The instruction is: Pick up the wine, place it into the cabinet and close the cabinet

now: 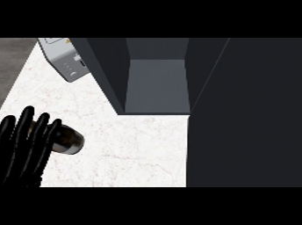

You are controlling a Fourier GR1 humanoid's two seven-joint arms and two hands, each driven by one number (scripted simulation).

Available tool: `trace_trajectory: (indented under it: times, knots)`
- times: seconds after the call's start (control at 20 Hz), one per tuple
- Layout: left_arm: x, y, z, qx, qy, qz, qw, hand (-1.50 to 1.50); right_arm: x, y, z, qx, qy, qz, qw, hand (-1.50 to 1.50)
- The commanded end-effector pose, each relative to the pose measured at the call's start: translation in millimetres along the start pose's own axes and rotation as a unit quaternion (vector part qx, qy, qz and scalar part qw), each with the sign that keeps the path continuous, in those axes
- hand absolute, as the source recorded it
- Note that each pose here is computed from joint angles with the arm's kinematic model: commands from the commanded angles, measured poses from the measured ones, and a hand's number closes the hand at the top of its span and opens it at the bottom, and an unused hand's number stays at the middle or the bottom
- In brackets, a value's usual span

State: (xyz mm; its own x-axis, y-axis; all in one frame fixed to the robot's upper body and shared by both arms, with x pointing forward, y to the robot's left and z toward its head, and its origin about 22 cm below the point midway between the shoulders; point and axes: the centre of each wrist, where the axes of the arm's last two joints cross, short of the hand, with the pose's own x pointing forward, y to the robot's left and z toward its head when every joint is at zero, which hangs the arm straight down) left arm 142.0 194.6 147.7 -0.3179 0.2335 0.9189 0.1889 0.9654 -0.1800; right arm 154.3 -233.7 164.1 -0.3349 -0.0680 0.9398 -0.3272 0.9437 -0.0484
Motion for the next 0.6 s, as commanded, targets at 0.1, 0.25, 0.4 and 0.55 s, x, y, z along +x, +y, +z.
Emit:
trace_trajectory:
  times: [0.1,0.25,0.4,0.55]
  knots:
    - [-7,-4,6,0.021,-0.004,0.007,0.9998,-1.5,21,11,7,0.005,-0.012,0.007,1.0,-1.5]
    - [22,-1,-6,0.035,-0.001,0.01,0.9993,-1.5,43,16,16,0.006,-0.004,0.0,1.0,-1.5]
    - [3,4,10,0.049,-0.011,-0.003,0.9987,-1.5,42,17,21,-0.011,-0.015,0.006,1.0,-1.5]
    - [36,10,22,0.051,-0.002,-0.011,0.9986,-1.5,36,3,5,-0.01,-0.006,0.015,1.0,-1.5]
